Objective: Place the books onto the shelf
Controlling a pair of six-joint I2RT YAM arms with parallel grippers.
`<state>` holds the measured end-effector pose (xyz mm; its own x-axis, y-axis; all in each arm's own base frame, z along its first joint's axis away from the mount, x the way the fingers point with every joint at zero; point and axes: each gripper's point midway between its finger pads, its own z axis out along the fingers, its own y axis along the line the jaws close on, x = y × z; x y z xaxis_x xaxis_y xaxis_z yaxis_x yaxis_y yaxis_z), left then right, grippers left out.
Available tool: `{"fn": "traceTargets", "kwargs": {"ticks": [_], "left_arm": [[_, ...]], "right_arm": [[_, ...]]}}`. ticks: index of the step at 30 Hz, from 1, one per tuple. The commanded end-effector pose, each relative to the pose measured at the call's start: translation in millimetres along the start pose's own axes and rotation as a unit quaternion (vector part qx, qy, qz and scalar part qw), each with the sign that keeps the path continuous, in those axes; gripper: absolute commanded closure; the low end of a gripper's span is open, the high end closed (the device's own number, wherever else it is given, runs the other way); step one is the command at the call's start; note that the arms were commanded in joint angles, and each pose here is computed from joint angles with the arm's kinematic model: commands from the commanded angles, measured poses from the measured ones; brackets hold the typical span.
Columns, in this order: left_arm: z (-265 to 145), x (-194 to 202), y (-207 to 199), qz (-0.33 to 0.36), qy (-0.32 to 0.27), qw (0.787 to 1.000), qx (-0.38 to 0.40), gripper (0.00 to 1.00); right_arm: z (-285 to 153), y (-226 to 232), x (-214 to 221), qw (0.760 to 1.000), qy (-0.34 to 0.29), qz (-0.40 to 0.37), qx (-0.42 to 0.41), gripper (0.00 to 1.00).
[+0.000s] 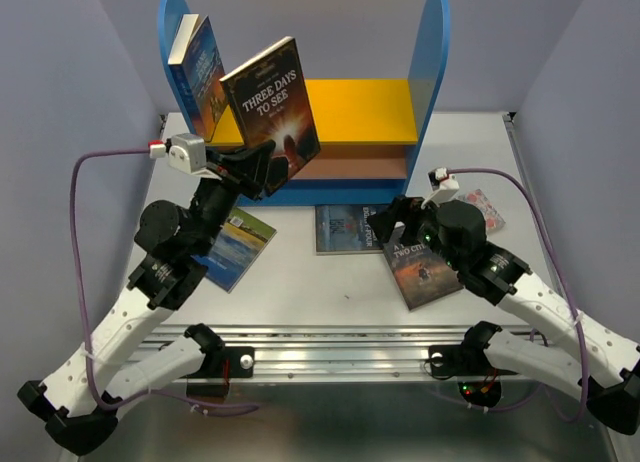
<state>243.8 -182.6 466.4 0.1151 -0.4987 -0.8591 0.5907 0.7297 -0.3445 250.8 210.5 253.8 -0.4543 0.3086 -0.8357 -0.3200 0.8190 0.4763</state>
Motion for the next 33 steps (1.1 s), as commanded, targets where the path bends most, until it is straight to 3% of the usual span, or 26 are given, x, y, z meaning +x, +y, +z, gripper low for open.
{"fn": "traceTargets", "kwargs": {"ticks": [1,6,10,15,22,33], "left_arm": [[9,-54,17,0.086,-0.108,0.989,-0.051,1.0],[28,-44,53,0.183,-0.127,0.966,-0.133,1.0],[27,-45,67,0.208,-0.182,0.947,-0.163,1.0],[43,-32,88,0.278,-0.189,0.921,-0.196,1.0],[56,-31,105,0.278,-0.219,0.913,-0.205,1.0],[59,-13,155,0.278,-0.212,0.906,-0.237,1.0]], "right_arm": [[-10,5,-34,0.999,-0.051,-0.008,0.007,0.0],[-8,4,-36,0.998,-0.053,-0.018,0.01,0.0],[-7,0,-38,0.998,-0.057,-0.022,0.023,0.0],[-5,0,-36,0.998,-0.053,-0.03,0.021,0.0],[-3,-1,-33,0.998,-0.047,-0.037,0.022,0.0],[-8,-2,-41,0.997,-0.06,-0.044,0.025,0.0]]}}
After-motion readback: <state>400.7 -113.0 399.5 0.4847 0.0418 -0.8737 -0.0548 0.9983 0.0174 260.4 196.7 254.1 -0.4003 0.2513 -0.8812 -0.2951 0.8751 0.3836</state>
